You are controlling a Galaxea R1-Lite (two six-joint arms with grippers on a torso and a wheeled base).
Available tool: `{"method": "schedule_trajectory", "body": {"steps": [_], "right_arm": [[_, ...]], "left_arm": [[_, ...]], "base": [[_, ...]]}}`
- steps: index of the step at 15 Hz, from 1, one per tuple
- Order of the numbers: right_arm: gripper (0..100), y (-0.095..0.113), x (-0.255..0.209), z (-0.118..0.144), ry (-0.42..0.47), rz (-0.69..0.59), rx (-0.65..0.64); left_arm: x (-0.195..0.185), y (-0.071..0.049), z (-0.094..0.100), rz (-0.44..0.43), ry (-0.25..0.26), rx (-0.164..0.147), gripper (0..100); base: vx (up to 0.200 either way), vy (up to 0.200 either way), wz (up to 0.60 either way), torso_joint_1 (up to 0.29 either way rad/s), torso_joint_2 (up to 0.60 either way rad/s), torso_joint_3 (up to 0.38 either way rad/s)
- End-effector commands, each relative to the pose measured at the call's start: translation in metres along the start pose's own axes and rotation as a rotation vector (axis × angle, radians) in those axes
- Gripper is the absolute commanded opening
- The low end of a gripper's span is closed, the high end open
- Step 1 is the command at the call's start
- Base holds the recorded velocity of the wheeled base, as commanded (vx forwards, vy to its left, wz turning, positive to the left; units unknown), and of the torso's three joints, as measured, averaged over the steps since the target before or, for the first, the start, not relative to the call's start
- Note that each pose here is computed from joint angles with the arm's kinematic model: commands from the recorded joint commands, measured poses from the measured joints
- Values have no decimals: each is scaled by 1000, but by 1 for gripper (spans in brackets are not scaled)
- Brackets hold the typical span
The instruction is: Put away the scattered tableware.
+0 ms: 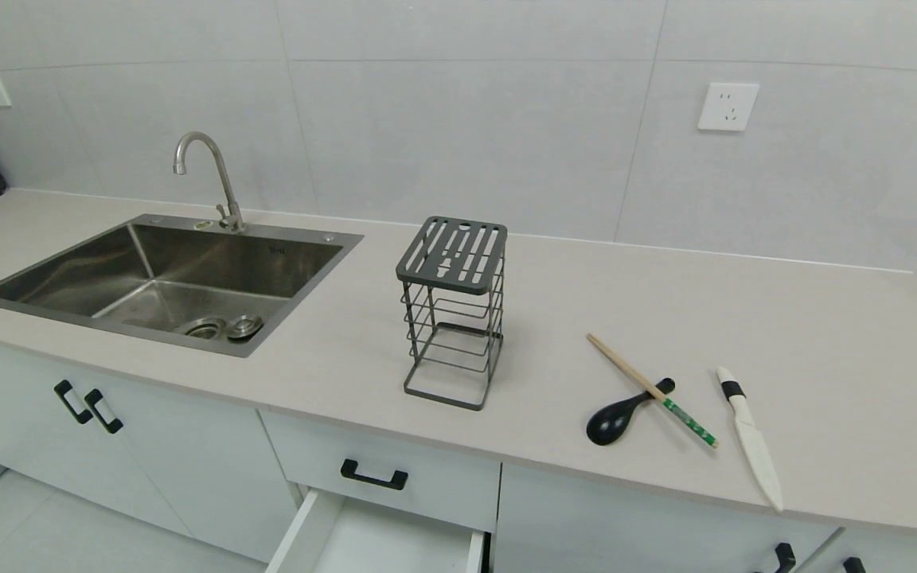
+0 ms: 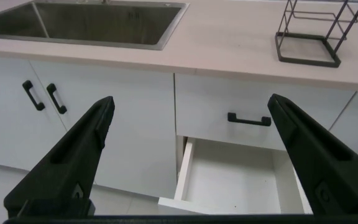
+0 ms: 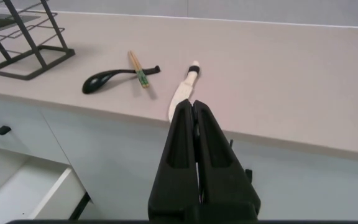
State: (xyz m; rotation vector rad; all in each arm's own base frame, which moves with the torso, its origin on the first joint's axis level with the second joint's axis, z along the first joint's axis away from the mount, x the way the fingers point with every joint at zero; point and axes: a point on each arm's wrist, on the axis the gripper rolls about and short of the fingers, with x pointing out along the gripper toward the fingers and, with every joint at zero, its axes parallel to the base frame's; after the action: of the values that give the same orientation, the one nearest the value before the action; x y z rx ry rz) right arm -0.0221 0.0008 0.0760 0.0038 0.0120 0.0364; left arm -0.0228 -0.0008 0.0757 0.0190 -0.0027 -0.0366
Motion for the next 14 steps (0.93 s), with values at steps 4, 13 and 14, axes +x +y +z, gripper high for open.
{"method": "schedule_trajectory", "body": {"steps": [4,13,14], "right_arm": [[0,0,0,0,2,0,-2],[100,0,0,0,2,0,4],[100,0,0,0,2,0,4]], "left_arm": [[0,0,0,0,1,-1,100],[0,0,0,0,1,1,100],[0,0,0,0,1,1,100]], "base": [[0,0,0,110,-203,-101],[0,0,0,0,0,0],[0,0,0,0,0,0]]}}
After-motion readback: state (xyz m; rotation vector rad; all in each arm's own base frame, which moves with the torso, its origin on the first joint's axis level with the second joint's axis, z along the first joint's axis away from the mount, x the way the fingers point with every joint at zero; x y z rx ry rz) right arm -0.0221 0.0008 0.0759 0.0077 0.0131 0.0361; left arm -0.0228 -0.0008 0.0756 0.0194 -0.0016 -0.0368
